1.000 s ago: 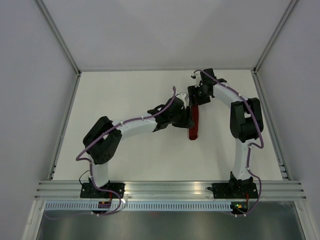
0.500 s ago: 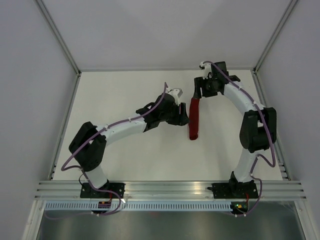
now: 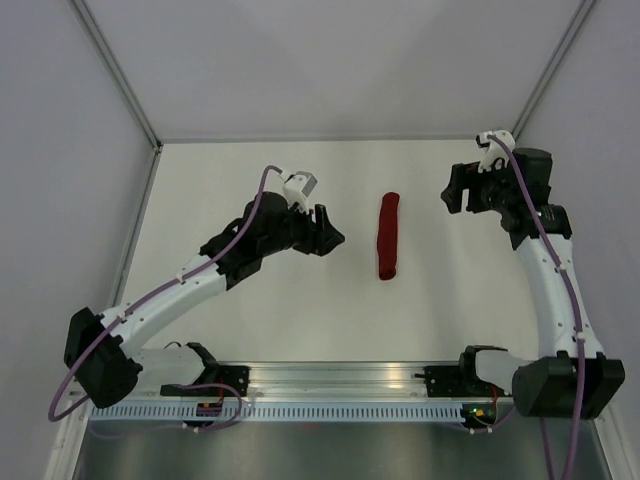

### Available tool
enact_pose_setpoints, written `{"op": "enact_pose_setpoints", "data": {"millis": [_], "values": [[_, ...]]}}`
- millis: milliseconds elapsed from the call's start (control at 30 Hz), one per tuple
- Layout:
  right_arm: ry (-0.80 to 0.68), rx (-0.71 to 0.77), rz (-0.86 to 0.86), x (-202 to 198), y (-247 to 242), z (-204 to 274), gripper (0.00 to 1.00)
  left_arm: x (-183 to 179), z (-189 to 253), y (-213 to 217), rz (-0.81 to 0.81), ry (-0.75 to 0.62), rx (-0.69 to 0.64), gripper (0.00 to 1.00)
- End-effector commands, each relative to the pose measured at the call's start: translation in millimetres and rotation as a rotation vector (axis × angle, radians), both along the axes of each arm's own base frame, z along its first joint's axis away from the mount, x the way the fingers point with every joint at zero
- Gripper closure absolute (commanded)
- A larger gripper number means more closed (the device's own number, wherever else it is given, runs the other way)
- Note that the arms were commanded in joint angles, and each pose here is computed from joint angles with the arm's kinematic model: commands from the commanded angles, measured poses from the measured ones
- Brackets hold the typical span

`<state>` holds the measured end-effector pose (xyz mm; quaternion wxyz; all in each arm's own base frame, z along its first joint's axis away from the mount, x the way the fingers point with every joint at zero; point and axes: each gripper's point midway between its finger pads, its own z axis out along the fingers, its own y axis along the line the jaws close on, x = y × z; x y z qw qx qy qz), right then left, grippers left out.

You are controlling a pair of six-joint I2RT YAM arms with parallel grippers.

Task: Fold the napkin, place the utensils inside, and roll it up
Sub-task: Reset both arms

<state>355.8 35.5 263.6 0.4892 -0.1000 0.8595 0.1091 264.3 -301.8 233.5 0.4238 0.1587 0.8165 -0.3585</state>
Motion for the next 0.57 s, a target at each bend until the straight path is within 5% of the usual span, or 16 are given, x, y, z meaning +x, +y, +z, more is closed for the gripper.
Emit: {"op": "enact_pose_setpoints", "data": {"millis": [0,533], "values": [[-0.025,-0.059,-0.006,-28,-6,-7,0.15,-15,6,19,-0.030,-0.048,0.037,0.35],[-0.077,-0.047,0.011,-69,0,-17,0.12,-34,27,41,-0.009,-0.101,0.003,0.32]]}}
